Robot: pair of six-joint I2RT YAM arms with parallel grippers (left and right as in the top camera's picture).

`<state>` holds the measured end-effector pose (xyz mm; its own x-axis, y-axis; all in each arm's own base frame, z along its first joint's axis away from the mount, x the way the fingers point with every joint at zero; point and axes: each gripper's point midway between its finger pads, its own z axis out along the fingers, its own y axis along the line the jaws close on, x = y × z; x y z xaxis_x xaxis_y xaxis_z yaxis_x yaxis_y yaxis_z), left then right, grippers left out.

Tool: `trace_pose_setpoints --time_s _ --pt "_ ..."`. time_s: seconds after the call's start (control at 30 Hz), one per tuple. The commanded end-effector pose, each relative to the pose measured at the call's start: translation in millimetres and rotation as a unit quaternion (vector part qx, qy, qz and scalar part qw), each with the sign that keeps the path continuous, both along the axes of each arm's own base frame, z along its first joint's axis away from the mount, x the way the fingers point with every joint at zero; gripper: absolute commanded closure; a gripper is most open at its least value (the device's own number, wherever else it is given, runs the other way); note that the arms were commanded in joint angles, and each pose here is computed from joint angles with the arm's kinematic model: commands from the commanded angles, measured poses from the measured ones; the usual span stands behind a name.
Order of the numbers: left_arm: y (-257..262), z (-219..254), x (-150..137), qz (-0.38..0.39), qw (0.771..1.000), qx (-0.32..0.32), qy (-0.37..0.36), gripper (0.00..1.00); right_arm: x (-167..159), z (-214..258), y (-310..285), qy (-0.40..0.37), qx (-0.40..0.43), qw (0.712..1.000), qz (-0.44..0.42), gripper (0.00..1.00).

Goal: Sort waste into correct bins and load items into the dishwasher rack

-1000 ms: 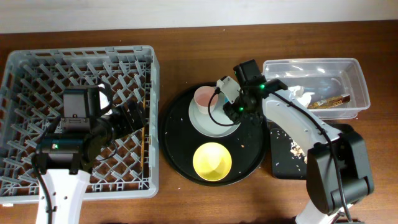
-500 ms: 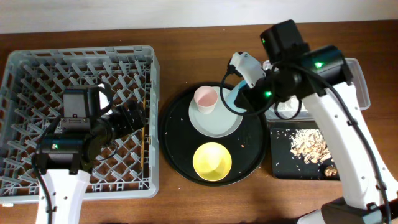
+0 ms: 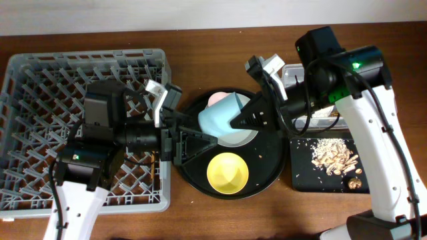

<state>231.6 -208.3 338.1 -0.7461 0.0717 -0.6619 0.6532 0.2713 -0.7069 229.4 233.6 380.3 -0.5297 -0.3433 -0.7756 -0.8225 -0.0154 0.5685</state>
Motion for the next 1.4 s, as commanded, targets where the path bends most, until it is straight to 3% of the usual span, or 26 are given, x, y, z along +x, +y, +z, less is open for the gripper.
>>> trace_pose_setpoints --time_s 0.0,0.1,0.17,0.37,0.43,0.5,0.53,0.6,0.67,0.7,0.73,0.8,1.07,1.1,1.2,1.37 --pt "-5 13 -10 -0.034 0.999 -0.022 -0.024 0.01 -16 24 10 -0.010 0.061 0.998 0.032 0.96" --pt "-9 32 -22 -0.082 0.993 -0.061 -0.054 0.04 -23 23 16 -0.020 0.062 0.997 0.048 0.96" --pt "-10 44 -28 -0.111 0.987 -0.084 -0.085 0.20 -25 18 18 -0.028 0.050 0.997 0.052 0.96" --pt "-10 46 -31 -0.118 0.986 -0.088 -0.083 0.34 -22 20 19 -0.045 0.059 0.996 0.055 0.96" --pt "-10 47 -34 -0.126 0.984 -0.094 -0.082 0.46 -22 20 19 -0.046 0.059 0.996 0.055 0.95" --pt "-9 47 -34 -0.126 0.984 -0.094 -0.082 0.57 -21 19 19 -0.048 0.056 0.996 0.054 0.84" --pt "-9 47 -34 -0.126 0.984 -0.094 -0.082 0.60 -20 16 18 -0.051 0.045 0.996 0.051 0.69" --pt "-9 47 -34 -0.125 0.984 -0.094 -0.082 0.62 -4 29 0 -0.043 0.078 0.996 0.014 0.48" --pt "-6 47 -30 -0.119 0.985 -0.093 -0.082 0.64 9 44 -16 -0.033 0.118 0.992 -0.017 0.43" --pt "-5 47 -29 -0.115 0.986 -0.093 -0.082 0.64 17 45 -27 -0.025 0.119 0.992 -0.039 0.43" --pt "-4 47 -28 -0.113 0.986 -0.092 -0.082 0.65 25 43 -37 -0.021 0.113 0.992 -0.060 0.53" --pt "-4 47 -28 -0.113 0.986 -0.092 -0.083 0.72 21 27 -32 -0.018 0.066 0.996 -0.056 0.96" --pt "-4 47 -28 -0.112 0.986 -0.092 -0.083 0.74 -18 -18 10 -0.001 -0.032 0.999 0.034 0.96" --pt "-4 47 -28 -0.112 0.986 -0.092 -0.083 0.78 -21 -26 12 0.014 -0.038 0.998 0.041 0.96" --pt "-4 46 -26 -0.107 0.987 -0.089 -0.084 0.79 -25 -47 12 0.055 -0.051 0.996 0.045 0.96" --pt "-1 46 -22 -0.098 0.988 -0.087 -0.087 0.79 -26 -42 12 0.059 -0.036 0.997 0.043 0.96"
